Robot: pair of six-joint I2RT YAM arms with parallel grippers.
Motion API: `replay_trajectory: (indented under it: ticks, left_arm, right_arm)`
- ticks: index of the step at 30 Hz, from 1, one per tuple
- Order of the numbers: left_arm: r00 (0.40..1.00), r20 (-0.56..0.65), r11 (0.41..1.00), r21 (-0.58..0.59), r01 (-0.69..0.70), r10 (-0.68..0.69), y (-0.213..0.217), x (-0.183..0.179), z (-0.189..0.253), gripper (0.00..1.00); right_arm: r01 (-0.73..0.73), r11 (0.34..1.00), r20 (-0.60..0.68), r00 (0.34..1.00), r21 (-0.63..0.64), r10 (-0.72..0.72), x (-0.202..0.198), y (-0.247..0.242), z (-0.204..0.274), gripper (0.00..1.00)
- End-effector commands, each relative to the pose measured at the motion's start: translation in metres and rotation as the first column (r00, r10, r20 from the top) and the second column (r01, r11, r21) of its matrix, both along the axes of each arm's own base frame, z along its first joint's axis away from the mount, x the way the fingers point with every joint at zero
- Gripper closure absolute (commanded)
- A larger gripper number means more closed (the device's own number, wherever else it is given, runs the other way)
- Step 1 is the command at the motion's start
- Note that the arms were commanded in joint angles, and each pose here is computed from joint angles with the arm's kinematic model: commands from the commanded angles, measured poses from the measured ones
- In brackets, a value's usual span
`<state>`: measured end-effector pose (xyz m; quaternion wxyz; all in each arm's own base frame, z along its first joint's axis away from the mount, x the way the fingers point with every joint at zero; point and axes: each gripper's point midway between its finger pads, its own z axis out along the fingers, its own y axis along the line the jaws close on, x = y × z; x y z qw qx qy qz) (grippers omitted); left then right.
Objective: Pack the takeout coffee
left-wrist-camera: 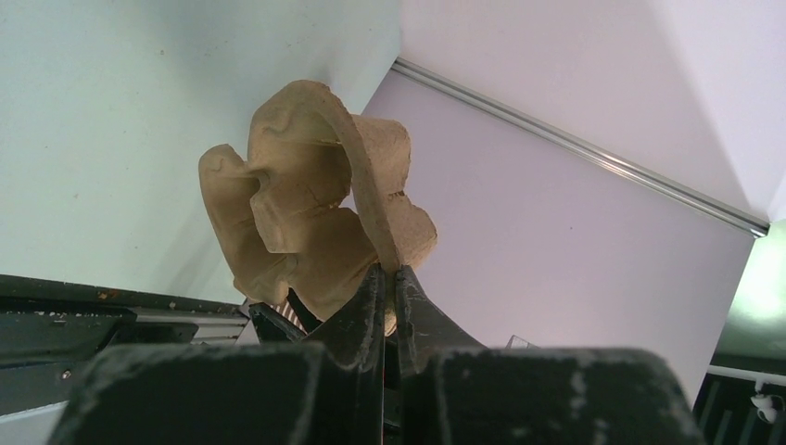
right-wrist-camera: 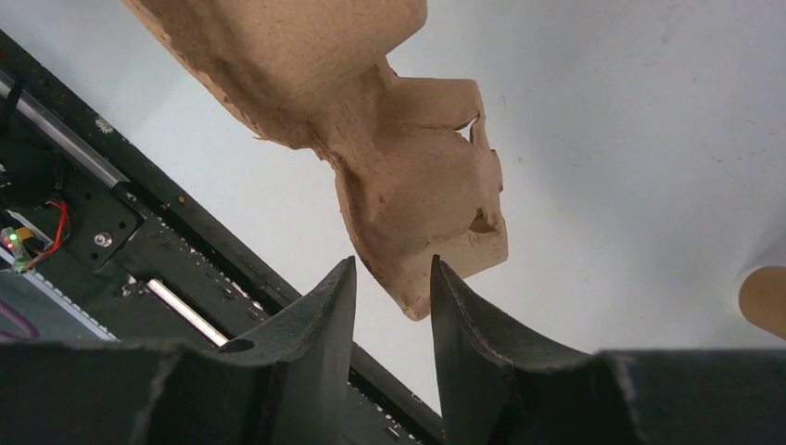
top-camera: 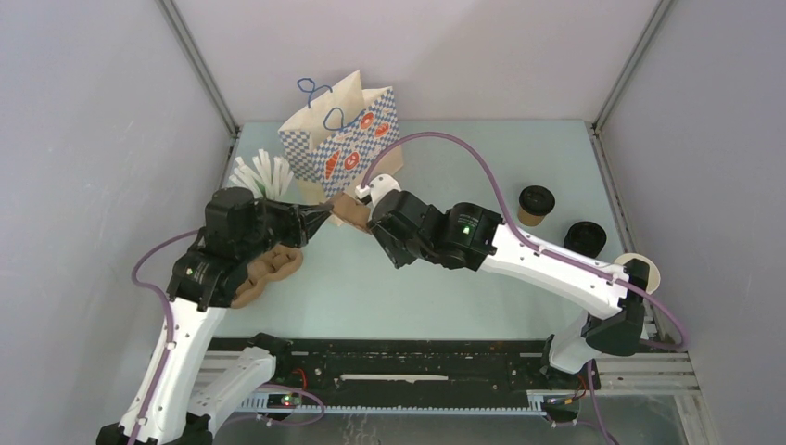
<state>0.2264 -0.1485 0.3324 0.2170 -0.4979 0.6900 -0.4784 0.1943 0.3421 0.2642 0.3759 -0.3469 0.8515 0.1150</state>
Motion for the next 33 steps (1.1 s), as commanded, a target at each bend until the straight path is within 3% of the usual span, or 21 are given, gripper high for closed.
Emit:
replay_trajectory:
  ticks: [1, 16, 19, 21, 25, 28, 30, 31, 33]
  left_arm:
    - [0.999, 0.036, 0.999, -0.035, 0.023, -0.022, -0.003, -0.008, 0.017, 1.00]
    - [0.999, 0.028, 0.998, -0.054, 0.027, -0.026, -0.004, -0.011, 0.020, 1.00]
    - [0.999, 0.027, 0.998, -0.055, 0.025, -0.024, -0.004, -0.012, 0.020, 1.00]
    - [0.999, 0.026, 0.998, -0.052, 0.026, -0.025, -0.004, -0.013, 0.021, 1.00]
    - [1.000, 0.014, 0.999, -0.044, 0.027, -0.026, -0.003, -0.013, 0.019, 1.00]
    - [0.999, 0.021, 0.999, -0.029, 0.032, -0.031, -0.003, -0.012, 0.018, 1.00]
    - [0.998, 0.035, 0.999, -0.008, 0.052, -0.051, -0.005, -0.011, 0.017, 1.00]
    - [0.995, 0.067, 0.998, 0.002, 0.070, -0.070, -0.007, -0.009, 0.021, 0.89]
    - [0.983, 0.146, 0.993, 0.065, 0.101, -0.109, -0.007, -0.007, 0.028, 0.50]
  right_arm:
    - [-0.037, 0.999, 0.013, 0.999, 0.033, 0.037, -0.001, 0.014, 0.004, 0.58]
    - [-0.038, 0.999, 0.038, 0.999, 0.023, 0.037, 0.002, 0.014, -0.009, 0.73]
    - [-0.036, 0.999, 0.064, 0.997, 0.027, 0.034, 0.005, 0.012, -0.009, 0.61]
    - [-0.039, 0.999, 0.077, 0.996, 0.024, 0.037, 0.006, 0.012, -0.009, 0.60]
    - [-0.044, 0.999, 0.095, 0.995, 0.022, 0.042, 0.007, 0.013, -0.009, 0.75]
    - [-0.038, 0.999, 0.118, 0.992, 0.033, 0.034, 0.009, 0.012, -0.004, 0.98]
    - [-0.034, 0.998, 0.124, 0.992, 0.043, 0.029, 0.009, 0.011, -0.001, 1.00]
    - [-0.027, 0.998, 0.120, 0.993, 0.048, 0.021, 0.008, 0.008, 0.000, 1.00]
    - [-0.009, 0.998, 0.096, 0.995, 0.057, 0.004, 0.006, 0.000, -0.002, 1.00]
